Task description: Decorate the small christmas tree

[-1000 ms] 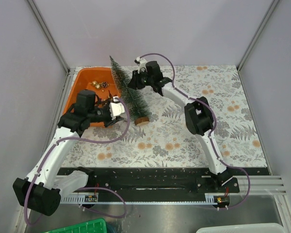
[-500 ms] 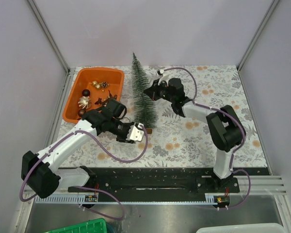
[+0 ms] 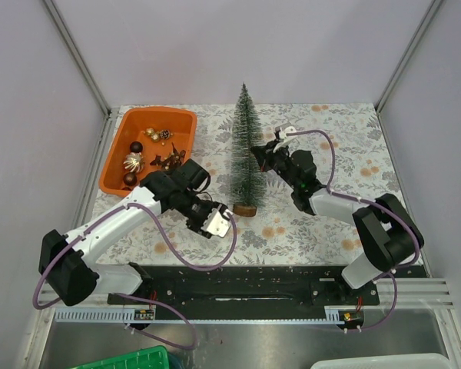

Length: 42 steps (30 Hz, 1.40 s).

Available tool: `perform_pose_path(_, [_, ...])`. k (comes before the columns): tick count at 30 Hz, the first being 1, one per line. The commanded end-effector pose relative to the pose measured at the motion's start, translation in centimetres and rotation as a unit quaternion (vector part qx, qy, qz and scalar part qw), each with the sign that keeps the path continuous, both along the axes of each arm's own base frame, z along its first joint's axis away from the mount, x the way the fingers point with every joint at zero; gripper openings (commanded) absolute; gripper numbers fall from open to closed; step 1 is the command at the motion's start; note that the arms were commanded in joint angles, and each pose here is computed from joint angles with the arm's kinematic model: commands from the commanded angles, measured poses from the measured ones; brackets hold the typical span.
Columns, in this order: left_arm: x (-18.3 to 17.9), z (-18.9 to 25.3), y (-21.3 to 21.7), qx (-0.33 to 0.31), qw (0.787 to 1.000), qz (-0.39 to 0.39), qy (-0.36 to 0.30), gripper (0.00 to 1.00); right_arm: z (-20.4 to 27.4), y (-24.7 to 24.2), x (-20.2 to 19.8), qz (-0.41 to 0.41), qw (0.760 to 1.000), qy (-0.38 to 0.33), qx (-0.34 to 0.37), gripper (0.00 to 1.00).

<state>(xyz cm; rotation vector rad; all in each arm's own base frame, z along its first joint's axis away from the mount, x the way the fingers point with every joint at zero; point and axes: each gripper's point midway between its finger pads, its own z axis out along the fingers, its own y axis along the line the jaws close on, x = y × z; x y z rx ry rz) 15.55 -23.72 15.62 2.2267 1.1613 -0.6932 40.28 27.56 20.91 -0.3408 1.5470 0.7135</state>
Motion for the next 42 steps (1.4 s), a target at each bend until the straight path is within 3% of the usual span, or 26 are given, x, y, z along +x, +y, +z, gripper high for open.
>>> perform_pose_path(1, [-0.1, 0.2, -0.2, -0.001, 1.000, -0.022, -0.005, 0.62, 4.1, -2.4, -0.7, -0.060, 0.995, -0.085, 0.005, 0.00])
perform_pose_path(3, [0.5, 0.0, -0.9, -0.005, 1.000, 0.003, 0.006, 0.72, 4.7, -3.6, -1.2, -0.090, 0.991, -0.104, 0.001, 0.00])
perform_pose_path(7, [3.2, 0.2, -2.7, -0.009, 0.997, 0.075, 0.023, 0.80, 5.1, -5.5, -2.8, -0.120, 0.983, -0.138, -0.014, 0.00])
perform_pose_path(13, [2.5, -0.8, -2.1, 0.055, 0.991, 0.076, 0.092, 0.92, 6.2, -7.5, -4.5, -0.146, 0.973, -0.173, -0.030, 0.00])
perform_pose_path(16, [1.6, -1.6, -2.3, 0.063, 0.990, 0.068, 0.107, 0.93, 6.3, -8.3, -5.0, -0.162, 0.969, -0.183, -0.036, 0.00])
perform_pose_path(21, [1.5, -3.8, -2.9, 0.077, 0.992, 0.070, 0.072, 0.91, 6.1, -8.7, -6.0, -0.173, 0.966, -0.188, -0.041, 0.00])
perform_pose_path(24, [3.7, -4.8, -4.6, 0.081, 0.987, 0.136, 0.032, 0.88, 5.6, -9.1, -6.3, -0.181, 0.966, -0.179, -0.038, 0.00])
perform_pose_path(29, [6.9, -4.3, -7.7, 0.068, 0.974, 0.210, 0.046, 0.88, 4.5, -10.9, -6.7, -0.220, 0.964, -0.148, -0.017, 0.00])
perform_pose_path(37, [7.7, -2.7, -10.7, 0.033, 0.981, 0.190, -0.009, 0.88, 3.1, -11.4, -7.0, -0.228, 0.967, -0.114, 0.015, 0.00])
perform_pose_path(42, [6.7, -1.5, -13.8, 0.003, 0.984, 0.180, 0.013, 0.89, 2.7, -12.1, -7.4, -0.241, 0.965, -0.097, 0.030, 0.00])
